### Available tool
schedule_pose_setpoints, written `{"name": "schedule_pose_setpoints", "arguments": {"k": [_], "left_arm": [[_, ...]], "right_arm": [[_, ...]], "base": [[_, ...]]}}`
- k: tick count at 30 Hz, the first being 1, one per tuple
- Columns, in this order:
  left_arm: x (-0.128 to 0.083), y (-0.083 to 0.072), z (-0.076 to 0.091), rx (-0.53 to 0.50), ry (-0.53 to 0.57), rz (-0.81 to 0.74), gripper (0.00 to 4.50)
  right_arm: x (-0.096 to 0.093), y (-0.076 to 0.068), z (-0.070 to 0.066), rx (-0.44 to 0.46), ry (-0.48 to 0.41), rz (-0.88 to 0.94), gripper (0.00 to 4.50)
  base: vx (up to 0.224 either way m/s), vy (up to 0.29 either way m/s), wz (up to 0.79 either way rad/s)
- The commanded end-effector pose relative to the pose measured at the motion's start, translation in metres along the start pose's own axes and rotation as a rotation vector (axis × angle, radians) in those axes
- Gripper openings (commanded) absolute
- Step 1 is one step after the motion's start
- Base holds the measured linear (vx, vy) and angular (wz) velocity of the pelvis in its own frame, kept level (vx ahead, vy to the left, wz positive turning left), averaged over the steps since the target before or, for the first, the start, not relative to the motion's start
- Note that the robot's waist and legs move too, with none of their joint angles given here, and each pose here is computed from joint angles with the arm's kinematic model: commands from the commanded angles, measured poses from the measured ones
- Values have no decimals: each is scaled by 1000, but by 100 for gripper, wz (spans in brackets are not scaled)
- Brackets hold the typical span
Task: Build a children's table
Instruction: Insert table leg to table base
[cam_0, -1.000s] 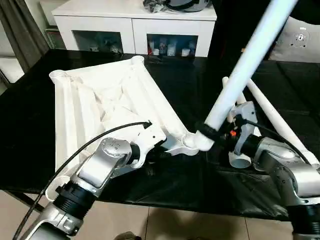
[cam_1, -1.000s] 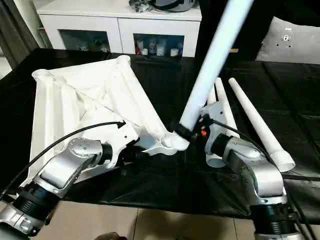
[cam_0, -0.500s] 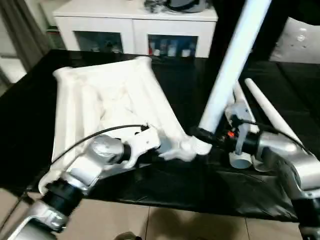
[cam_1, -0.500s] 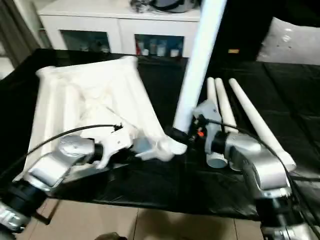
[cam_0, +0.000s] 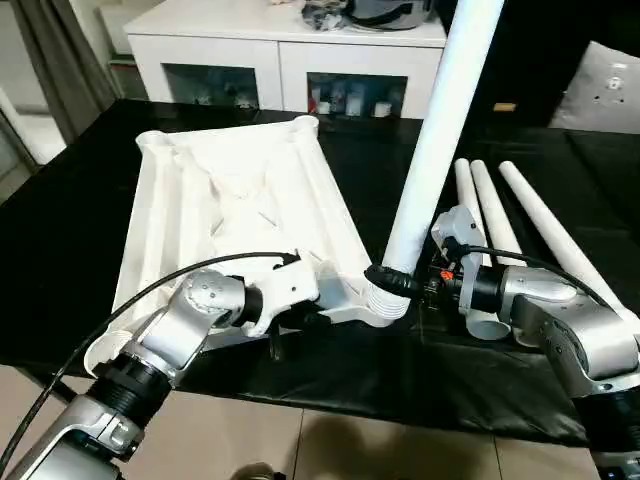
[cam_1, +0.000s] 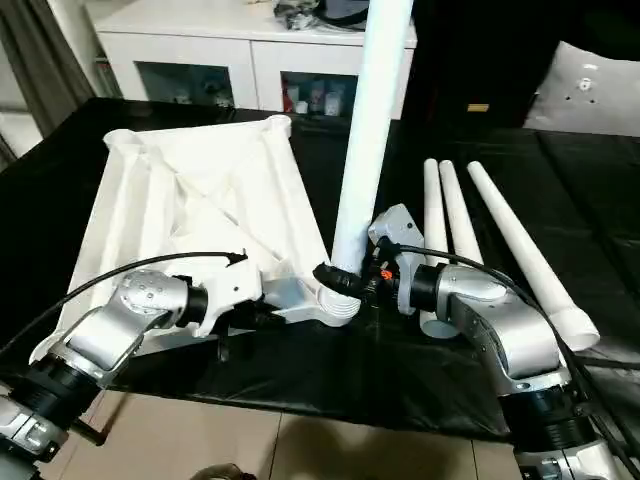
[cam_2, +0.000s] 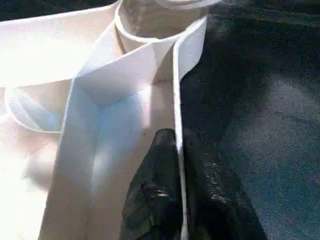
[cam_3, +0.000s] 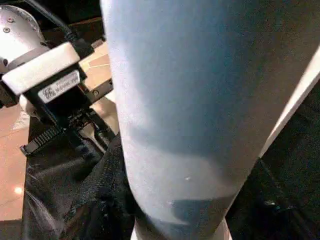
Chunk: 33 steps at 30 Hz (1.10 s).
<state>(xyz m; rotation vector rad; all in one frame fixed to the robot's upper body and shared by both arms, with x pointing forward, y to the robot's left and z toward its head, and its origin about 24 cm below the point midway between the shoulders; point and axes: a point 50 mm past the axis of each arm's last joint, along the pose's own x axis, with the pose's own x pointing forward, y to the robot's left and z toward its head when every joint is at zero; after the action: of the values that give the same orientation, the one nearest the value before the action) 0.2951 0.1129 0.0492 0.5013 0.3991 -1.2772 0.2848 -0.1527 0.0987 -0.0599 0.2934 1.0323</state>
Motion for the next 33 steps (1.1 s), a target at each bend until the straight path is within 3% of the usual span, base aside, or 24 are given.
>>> {"name": "schedule_pose_setpoints", "arguments": {"k": [1,11,17,22,33], "left_arm": [[-2,3,-1,1,-10,23,64],[3,2,-11,-21,22,10,68],[5,2,-14,-31,27,-2,7],[5,-2,-16,-3,57,-65,0],[3,-7,-11,90,82,-186,0]], "right_arm": [[-1,1,2,-5,-18,-17,188],[-1,1,-3,12,-22,-34,188],[1,-1,0,6,-27,-41,188],[6,-4,2,-1,-19,-39,188],[8,-8,-11,15,96,9,188]], "base": [[0,0,0],[0,0,0],[0,0,0],[0,0,0],[0,0,0]]}}
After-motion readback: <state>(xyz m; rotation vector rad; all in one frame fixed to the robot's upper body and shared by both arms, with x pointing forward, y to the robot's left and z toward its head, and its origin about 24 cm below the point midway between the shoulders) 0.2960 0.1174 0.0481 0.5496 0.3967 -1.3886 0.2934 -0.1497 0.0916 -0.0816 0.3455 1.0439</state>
